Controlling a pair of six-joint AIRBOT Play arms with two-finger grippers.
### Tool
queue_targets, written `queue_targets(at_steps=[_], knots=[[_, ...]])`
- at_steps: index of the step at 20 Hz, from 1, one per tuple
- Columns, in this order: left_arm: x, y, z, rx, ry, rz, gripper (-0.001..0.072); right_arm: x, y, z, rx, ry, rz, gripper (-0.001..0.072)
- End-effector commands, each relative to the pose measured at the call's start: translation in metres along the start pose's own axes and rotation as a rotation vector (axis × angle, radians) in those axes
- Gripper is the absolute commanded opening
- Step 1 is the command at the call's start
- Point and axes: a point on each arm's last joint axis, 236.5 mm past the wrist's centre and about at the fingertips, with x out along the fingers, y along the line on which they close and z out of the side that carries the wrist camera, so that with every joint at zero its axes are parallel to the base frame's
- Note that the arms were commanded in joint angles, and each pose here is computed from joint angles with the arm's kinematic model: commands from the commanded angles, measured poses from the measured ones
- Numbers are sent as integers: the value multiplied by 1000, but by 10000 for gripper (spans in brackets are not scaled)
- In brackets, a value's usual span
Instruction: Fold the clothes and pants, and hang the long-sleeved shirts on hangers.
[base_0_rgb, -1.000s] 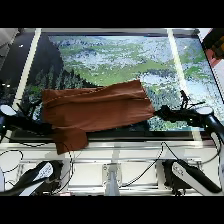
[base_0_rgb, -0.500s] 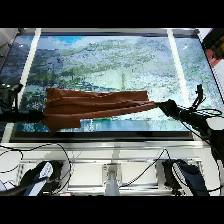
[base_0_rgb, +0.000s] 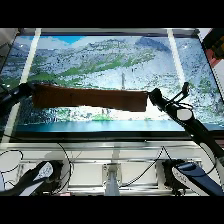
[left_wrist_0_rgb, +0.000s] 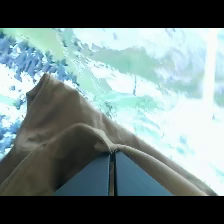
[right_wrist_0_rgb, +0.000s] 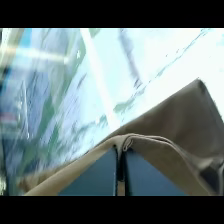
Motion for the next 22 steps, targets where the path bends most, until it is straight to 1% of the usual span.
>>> queue_targets(at_steps=[1,5,10,11,12,13,14,15,20,22], knots=[[44,15,-25,-106,52,22,21,33,-15,16,67,-85,-56,15],[85,18,-68,-99,142,56,21,66,-17,29,66,-110,-88,15],[100,18,-67,-61,93,103,21,97,-16,36,66,-110,-103,15],[100,18,-66,-57,85,107,36,99,-18,36,65,-112,-109,16],[100,18,-66,-57,86,106,168,100,-20,35,61,-109,-113,76],[100,17,-66,-57,87,103,418,100,-20,35,46,-108,-114,337],[99,16,-65,-56,86,100,631,100,-19,35,34,-108,-112,582],[96,13,-62,-53,79,94,675,99,-18,35,23,-108,-111,652],[58,9,-24,28,13,75,675,97,-15,32,-15,-89,-105,651],[38,26,-16,-19,26,72,675,96,-12,32,-26,-84,-100,651]])
